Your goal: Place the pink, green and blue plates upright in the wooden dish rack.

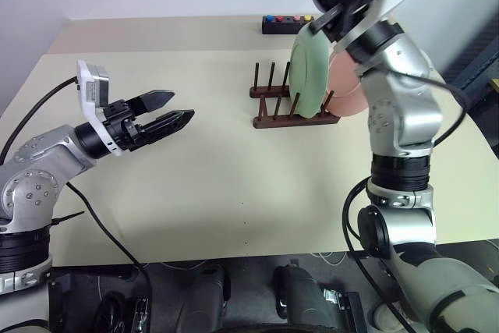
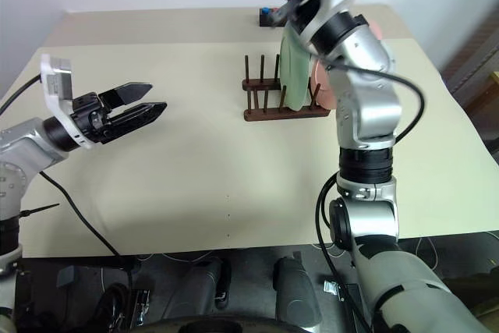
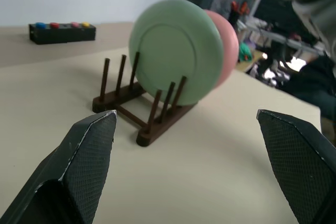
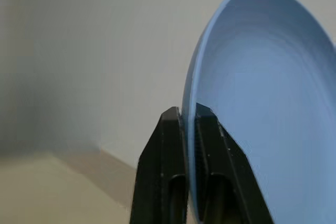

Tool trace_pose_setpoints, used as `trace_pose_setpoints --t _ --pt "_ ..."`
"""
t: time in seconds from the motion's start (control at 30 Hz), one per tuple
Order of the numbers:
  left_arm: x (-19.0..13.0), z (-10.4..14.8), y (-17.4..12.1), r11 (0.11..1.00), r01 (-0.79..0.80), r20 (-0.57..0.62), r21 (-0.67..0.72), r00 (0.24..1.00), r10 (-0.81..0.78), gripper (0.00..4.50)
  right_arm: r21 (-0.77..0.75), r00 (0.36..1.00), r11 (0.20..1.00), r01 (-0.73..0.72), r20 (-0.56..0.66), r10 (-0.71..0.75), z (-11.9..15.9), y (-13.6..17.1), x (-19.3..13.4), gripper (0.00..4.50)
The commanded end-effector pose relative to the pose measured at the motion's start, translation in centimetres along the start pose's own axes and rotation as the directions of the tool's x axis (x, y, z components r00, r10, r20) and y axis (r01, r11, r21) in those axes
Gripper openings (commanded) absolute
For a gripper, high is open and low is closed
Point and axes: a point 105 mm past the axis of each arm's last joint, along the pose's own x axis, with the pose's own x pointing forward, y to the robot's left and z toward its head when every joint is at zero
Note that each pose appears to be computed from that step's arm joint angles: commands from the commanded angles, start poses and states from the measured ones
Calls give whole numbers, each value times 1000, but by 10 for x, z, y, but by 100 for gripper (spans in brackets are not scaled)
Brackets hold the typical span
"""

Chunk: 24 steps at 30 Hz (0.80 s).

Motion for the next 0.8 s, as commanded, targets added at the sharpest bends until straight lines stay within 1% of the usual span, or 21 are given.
trace_pose_setpoints --t 0.03,0.07,0.1,0.13,0.23,0.27,0.3,0.37,0.43,0.5,0.67,0.8 --pt "1 10 -1 998 3 17 55 1000 -4 439 264 990 957 -122 106 96 28 4 0 0" --pt "2 9 -2 999 6 18 52 1000 -7 439 332 987 933 -143 117 109 31 4 -1 0" --pt "2 8 -3 999 9 19 50 1000 -10 439 343 986 927 -150 126 113 33 4 -1 0" --pt "3 8 -3 999 11 20 49 1000 -12 439 390 983 907 -157 149 106 37 2 -1 0" --pt "3 7 -4 999 15 22 39 1000 -15 439 469 976 866 -175 196 91 43 -1 -2 0" --pt "2 7 -5 999 17 23 38 1000 -18 439 518 974 835 -186 208 88 43 -2 -3 0" --pt "2 7 -6 999 21 21 37 1000 -22 439 541 977 821 -181 195 87 39 -3 -4 0" --pt "1 6 -7 998 26 15 50 1000 -26 439 545 986 824 -155 142 91 26 -4 -7 0" --pt "0 5 -10 996 37 9 85 999 -38 439 582 995 807 -102 71 74 6 -8 -11 0" --pt "-3 4 -13 990 50 2 128 999 -50 439 614 998 787 -68 28 64 -10 -11 -17 0" --pt "-12 2 -11 988 56 -9 146 998 -56 439 637 996 770 -28 -49 77 -32 -9 -24 0" --pt "-14 5 -9 986 55 15 158 998 -58 439 655 990 755 -33 -81 114 -42 -1 -27 0"
